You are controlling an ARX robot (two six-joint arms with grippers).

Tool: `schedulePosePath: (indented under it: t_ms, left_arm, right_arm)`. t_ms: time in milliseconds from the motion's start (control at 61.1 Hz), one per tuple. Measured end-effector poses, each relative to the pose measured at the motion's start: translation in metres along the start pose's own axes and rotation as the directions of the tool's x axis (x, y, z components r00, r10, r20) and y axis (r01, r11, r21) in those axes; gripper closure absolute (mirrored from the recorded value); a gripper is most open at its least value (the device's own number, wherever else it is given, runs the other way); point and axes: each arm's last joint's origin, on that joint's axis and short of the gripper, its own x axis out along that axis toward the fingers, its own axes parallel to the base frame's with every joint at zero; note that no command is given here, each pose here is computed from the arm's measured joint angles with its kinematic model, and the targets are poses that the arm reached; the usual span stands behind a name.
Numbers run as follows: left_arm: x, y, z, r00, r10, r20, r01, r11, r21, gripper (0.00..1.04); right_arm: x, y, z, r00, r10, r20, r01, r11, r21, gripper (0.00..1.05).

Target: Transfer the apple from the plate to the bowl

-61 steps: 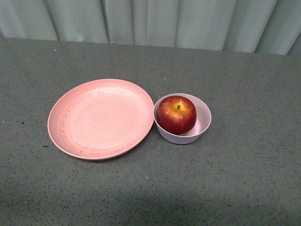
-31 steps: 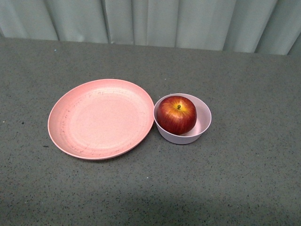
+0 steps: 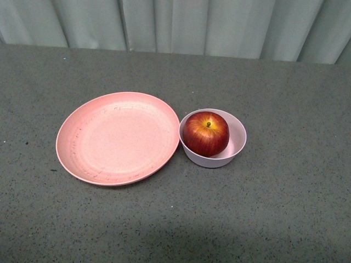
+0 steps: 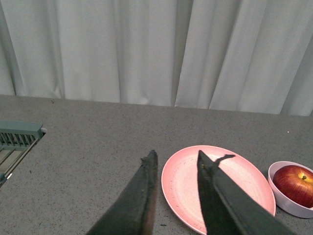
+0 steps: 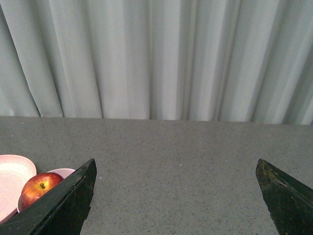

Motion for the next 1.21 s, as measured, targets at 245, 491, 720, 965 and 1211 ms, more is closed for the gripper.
schedulePosePath:
  t_ms: [245,491,720,965,1211]
  left_arm:
    - [0.0000,0.0000,0.0000,1.000,0.000,0.000,0.000,1.000,0.000,0.28]
    - [0.0000,0.0000,0.0000,1.000,0.000,0.000,0.000,1.000,0.003,0.07]
    - [0.0000,0.0000,0.0000,1.000,0.000,0.000,0.000,1.000,0.003,0.07]
    - [0.0000,0.0000,0.0000,1.000,0.000,0.000,0.000,1.000,0.003,0.07]
    - [0.0000,0.0000,0.0000,1.000,0.000,0.000,0.000,1.000,0.003,0.07]
  right_arm:
    - [0.0000,0.0000,0.0000,1.000,0.000,0.000,0.000,1.000,0.000,0.09]
    - [0.0000,0.0000,0.0000,1.000,0.000,0.000,0.000,1.000,0.000,0.09]
    - [0.0000,0.0000,0.0000,1.000,0.000,0.000,0.000,1.000,0.000,0.09]
    - [0.0000,0.0000,0.0000,1.000,0.000,0.000,0.000,1.000,0.000,0.09]
    - [0.0000,0.0000,0.0000,1.000,0.000,0.000,0.000,1.000,0.000,0.09]
